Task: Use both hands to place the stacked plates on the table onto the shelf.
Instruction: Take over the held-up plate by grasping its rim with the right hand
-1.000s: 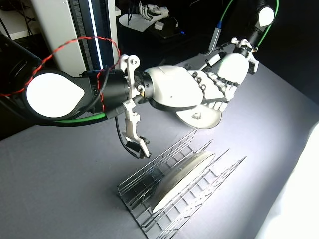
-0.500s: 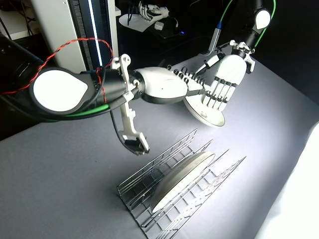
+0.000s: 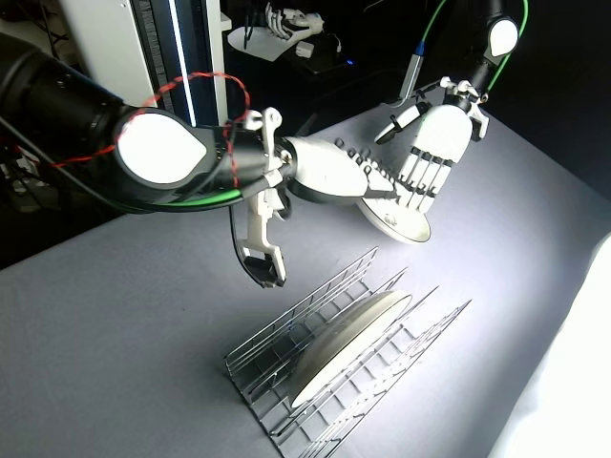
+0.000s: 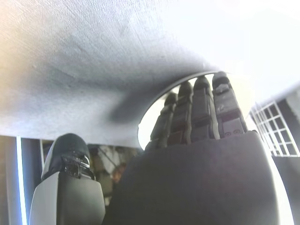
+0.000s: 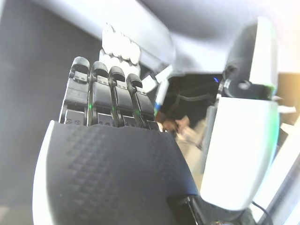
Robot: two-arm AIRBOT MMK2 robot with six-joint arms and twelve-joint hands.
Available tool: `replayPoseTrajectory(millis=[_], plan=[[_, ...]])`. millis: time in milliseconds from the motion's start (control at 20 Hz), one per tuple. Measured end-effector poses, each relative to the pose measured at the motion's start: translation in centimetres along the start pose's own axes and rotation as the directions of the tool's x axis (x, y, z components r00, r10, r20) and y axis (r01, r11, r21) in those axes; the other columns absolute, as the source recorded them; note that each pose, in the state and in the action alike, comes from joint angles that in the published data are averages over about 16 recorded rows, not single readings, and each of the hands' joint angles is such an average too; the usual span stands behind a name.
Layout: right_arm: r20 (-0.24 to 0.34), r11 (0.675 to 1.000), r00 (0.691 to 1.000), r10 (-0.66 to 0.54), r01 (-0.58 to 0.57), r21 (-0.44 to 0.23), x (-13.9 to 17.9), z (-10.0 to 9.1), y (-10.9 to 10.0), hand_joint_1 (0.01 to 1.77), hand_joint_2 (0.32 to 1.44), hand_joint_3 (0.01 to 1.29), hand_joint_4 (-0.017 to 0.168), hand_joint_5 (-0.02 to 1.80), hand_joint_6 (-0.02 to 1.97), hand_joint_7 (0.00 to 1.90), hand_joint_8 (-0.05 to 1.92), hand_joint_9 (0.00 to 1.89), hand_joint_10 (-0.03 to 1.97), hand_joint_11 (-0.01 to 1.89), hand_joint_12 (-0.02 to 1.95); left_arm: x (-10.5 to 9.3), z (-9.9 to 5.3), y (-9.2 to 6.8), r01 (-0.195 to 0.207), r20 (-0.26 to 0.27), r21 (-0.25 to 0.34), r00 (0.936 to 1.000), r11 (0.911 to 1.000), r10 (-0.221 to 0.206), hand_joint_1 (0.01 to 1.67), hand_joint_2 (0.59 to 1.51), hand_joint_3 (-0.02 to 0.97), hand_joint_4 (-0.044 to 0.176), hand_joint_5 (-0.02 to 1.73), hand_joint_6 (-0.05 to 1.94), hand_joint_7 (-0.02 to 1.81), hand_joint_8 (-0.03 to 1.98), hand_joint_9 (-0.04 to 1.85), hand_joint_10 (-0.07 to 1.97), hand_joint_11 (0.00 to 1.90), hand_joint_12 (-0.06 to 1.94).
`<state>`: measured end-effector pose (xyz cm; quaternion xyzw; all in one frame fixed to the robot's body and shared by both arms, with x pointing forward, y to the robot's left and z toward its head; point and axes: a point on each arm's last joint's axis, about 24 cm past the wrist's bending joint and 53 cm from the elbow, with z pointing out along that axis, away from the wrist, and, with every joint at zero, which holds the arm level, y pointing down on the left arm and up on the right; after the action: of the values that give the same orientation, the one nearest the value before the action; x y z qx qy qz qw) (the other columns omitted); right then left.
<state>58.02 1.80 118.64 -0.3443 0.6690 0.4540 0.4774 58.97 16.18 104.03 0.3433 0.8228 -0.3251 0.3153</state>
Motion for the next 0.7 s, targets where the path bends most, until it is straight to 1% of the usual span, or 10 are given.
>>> replayPoseTrajectory(millis=[200,350,700], plan=[[-0.02,0.999,1.0,0.018,-0.017,0.031,0.9,1.8,-0.4,1.23,0.82,0.02,0.003,0.02,0.02,0.02,0.01,0.02,0.0,0.02,0.0,0.0,0.0,0.0,0.0,0.0,0.001,1.0,1.0,0.0,0.02,1.064,0.011,-0.014,-0.01,-0.03,0.02,0.0,0.01,-0.01,0.01,-0.03],[-0.031,0.999,0.999,0.028,-0.027,0.042,1.5,3.2,-0.6,1.33,0.86,0.02,0.003,0.02,0.02,0.02,0.01,0.02,0.0,0.02,0.0,0.0,0.0,0.0,0.0,0.0,0.002,1.0,1.0,0.0,0.02,1.062,0.011,-0.014,-0.01,-0.03,0.01,0.0,0.01,-0.01,0.01,-0.03],[-0.05,0.998,0.997,0.051,-0.048,0.051,2.7,6.1,-0.8,1.46,0.94,0.04,0.003,0.02,0.02,0.02,0.01,0.02,0.0,0.02,0.0,0.0,0.0,0.1,0.0,0.0,0.003,1.0,1.0,0.0,0.02,1.061,0.011,-0.013,-0.01,-0.03,0.01,0.0,0.01,-0.01,0.01,-0.03]])
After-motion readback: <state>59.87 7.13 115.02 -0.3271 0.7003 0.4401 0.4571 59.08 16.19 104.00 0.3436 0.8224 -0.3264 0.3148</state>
